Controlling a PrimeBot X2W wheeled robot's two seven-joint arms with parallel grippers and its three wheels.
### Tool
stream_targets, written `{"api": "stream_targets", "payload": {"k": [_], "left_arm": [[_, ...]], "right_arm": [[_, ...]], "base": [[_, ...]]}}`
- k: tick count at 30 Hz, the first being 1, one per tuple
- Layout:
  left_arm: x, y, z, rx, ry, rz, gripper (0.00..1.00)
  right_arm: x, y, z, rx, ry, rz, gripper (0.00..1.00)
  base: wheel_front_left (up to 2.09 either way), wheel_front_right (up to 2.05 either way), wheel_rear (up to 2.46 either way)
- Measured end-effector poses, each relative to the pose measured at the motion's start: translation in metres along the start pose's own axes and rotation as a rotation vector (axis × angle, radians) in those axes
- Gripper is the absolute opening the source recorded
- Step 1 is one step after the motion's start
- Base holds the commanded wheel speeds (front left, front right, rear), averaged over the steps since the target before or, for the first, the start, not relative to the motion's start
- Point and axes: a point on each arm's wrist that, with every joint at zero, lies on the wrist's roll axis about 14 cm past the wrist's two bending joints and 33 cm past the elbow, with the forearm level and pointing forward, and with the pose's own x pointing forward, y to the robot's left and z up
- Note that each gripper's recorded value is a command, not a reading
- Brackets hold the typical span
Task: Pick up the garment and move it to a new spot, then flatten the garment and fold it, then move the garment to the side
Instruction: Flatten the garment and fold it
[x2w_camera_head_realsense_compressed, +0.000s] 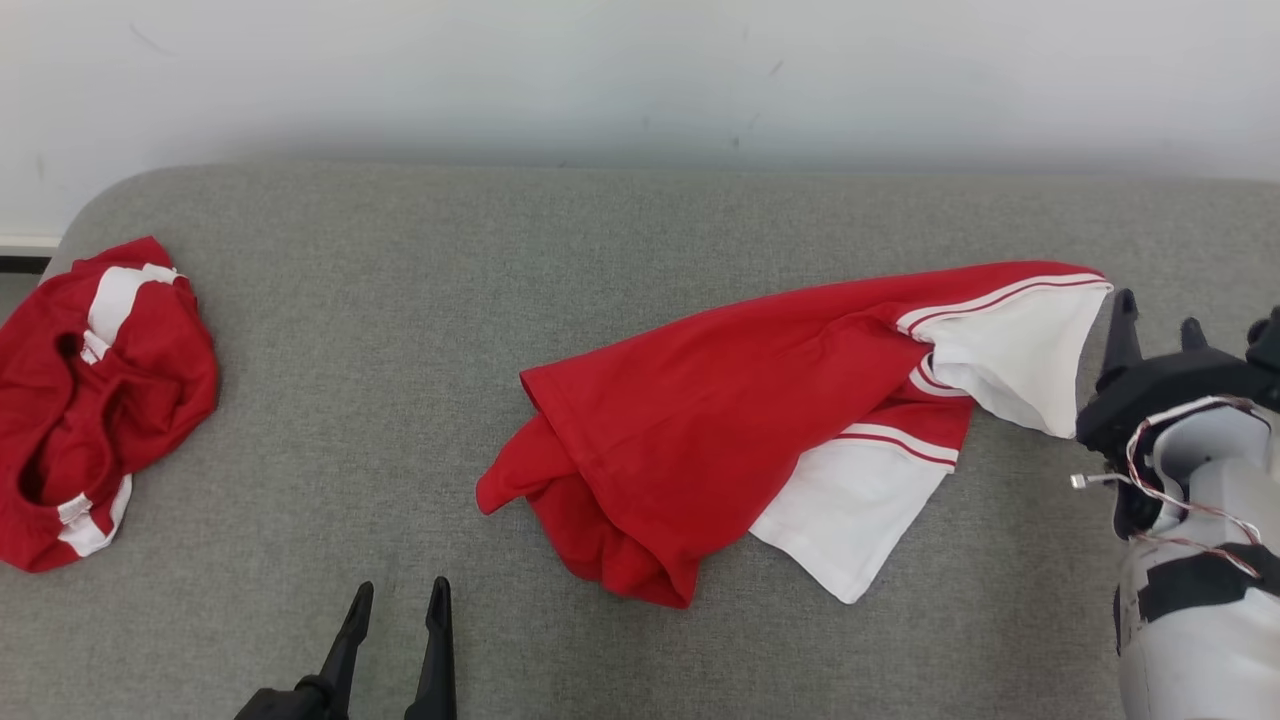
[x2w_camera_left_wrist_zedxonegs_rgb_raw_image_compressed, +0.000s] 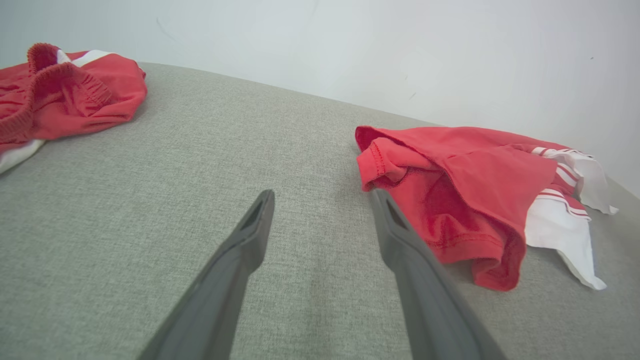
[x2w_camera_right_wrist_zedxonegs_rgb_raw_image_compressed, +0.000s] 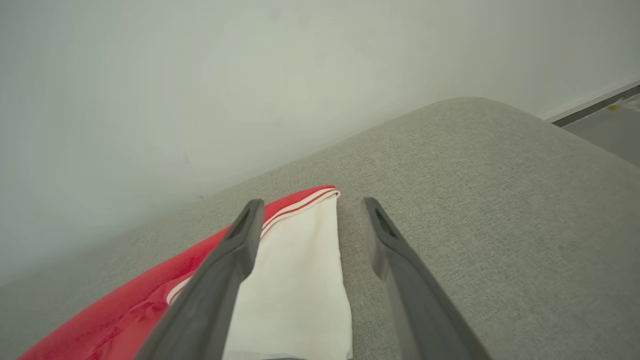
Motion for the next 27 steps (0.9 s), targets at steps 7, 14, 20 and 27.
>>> {"api": "stream_targets", "payload": {"k": [7,14,20,27], "left_arm": [[-0.006,-0.005,0.006,0.005,-0.019,-0.013,1.0],[-0.014,-0.01,0.01,0.006,-0.034,-0.028,1.0],[-0.024,-0.015,0.011,0.007,-0.041,-0.04,1.0],[-0.024,-0.022,0.016,0.01,-0.06,-0.063,1.0]], "right_arm": [[-0.021,-0.014,0.003,-0.049,-0.039,-0.013,1.0],[-0.06,-0.006,-0.008,-0.136,-0.092,0.07,1.0],[-0.11,0.011,-0.007,-0.214,-0.195,0.174,1.0],[-0.15,0.017,-0.016,-0.292,-0.224,0.225,1.0]], "base": [[0.0,0.0,0.0],[0.0,0.0,0.0],[0.0,0.0,0.0],[0.0,0.0,0.0]]}}
